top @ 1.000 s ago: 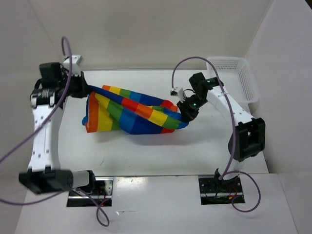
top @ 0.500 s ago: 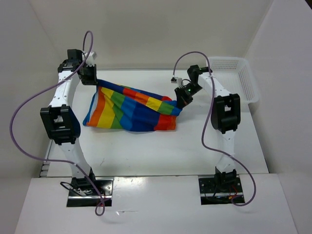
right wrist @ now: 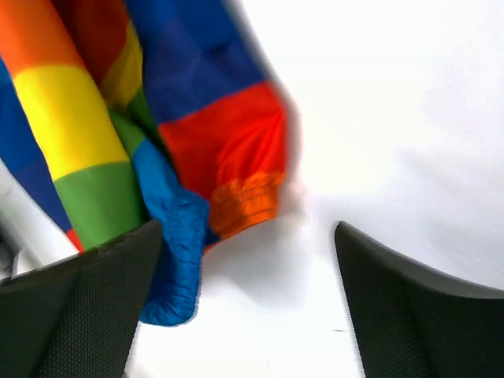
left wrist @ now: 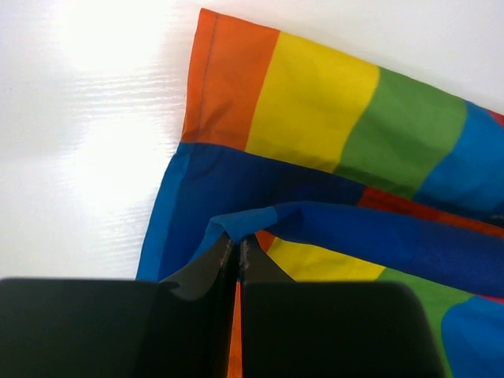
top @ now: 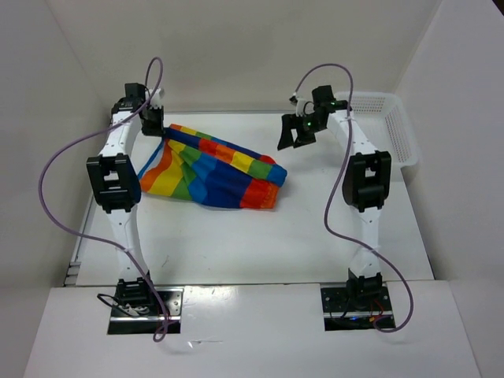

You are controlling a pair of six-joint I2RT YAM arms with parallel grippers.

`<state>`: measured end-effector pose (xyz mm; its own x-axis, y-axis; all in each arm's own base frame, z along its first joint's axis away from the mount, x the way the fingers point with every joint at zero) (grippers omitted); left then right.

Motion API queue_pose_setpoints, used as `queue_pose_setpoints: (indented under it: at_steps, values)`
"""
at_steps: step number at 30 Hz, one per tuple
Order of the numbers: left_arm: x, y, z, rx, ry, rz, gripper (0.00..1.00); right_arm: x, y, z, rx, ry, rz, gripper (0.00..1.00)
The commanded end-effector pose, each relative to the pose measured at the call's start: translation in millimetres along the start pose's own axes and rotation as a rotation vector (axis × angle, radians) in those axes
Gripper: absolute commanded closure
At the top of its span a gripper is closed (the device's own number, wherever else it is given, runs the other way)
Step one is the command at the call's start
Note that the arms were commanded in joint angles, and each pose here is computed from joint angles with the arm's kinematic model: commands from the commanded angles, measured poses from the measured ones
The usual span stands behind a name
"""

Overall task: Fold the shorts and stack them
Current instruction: Fold the shorts

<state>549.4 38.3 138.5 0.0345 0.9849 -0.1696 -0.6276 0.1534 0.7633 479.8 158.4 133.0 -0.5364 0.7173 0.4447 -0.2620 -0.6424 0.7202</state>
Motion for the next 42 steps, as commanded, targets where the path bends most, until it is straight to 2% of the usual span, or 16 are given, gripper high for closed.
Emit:
queue_pose_setpoints:
  at_steps: [1, 3, 4, 5, 8, 10, 14, 20, 24, 27, 32, 34, 37, 39, 41, 42]
  values:
    - [3.9, -15.1, 12.2, -0.042, -0.016, 0.009, 0.93, 44.3, 70.0, 79.8, -0.351, 0.129, -0.089, 0.18]
    - [0.3, -29.8, 5.9, -0.021, -0.019, -0.008, 0.91, 56.2, 62.0, 61.1, -0.339, 0.214, -0.163, 0.46]
    - [0.4, -30.4, 11.4, -0.036, -0.022, -0.008, 0.9, 104.4, 78.2, 72.1, -0.424, 0.356, -0.156, 0.61]
    - [-4.2, -33.7, 13.0, -0.039, -0.03, -0.014, 0.89, 118.0, 78.0, 66.7, -0.434, 0.42, -0.182, 0.82]
    - [-0.7, -43.8, 19.1, -0.055, -0.034, -0.005, 0.85, 180.4, 60.4, 31.0, -0.398, 0.575, -0.074, 0.96]
    - [-6.0, -49.2, 19.9, -0.057, -0.042, -0.011, 0.85, 194.7, 40.4, 16.2, -0.351, 0.577, -0.023, 0.97]
    - [-13.1, -56.0, 19.8, -0.055, -0.057, 0.0, 0.82, 170.6, -29.3, 5.8, -0.217, 0.484, -0.017, 1.0]
    - [-15.2, -40.9, 31.8, -0.085, -0.063, 0.009, 0.8, 138.9, -74.8, 35.4, -0.235, 0.434, -0.129, 1.0]
    - [-26.0, -27.1, 30.7, -0.076, -0.063, -0.046, 0.59, 120.6, -97.1, 40.2, -0.231, 0.415, -0.186, 1.0]
    - [-21.2, -23.6, 26.4, -0.058, -0.052, -0.04, 0.49, 104.6, -119.0, 37.5, -0.207, 0.364, -0.226, 1.0]
    - [-22.9, -9.3, 17.0, -0.027, -0.038, -0.063, 0.33, 104.9, -114.1, 68.3, -0.288, 0.38, -0.273, 0.89]
    - [-25.4, 2.4, 17.2, -0.027, -0.038, -0.063, 0.27, 122.6, -102.2, 79.1, -0.318, 0.409, -0.239, 0.75]
    - [-23.4, 17.0, 12.6, -0.013, -0.027, -0.058, 0.17, 139.5, -67.9, 94.4, -0.377, 0.425, -0.25, 0.63]
    - [-18.6, 26.3, 14.2, -0.023, -0.02, -0.05, 0.1, 143.6, -48.6, 97.3, -0.402, 0.423, -0.282, 0.38]
    - [-16.1, 37.2, 12.0, -0.02, -0.012, -0.044, 0.02, 141.3, -23.4, 90.8, -0.399, 0.386, -0.294, 0.21]
    - [-16.5, 39.0, 10.4, -0.017, -0.011, -0.044, 0.0, 133.3, -22.3, 78.7, -0.371, 0.335, -0.299, 0.17]
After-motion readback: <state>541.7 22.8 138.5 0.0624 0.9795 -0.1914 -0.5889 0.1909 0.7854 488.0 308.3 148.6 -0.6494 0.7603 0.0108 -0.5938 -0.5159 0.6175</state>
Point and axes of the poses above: each gripper's point midway between its finger pads, its own y axis back along the fingers, its own x axis along the line the jaws close on, z = x × y, the point moved 3 cm from there along y, back along the fingers, and after that the axes turned 3 degrees about y, right-handed, at the moved point
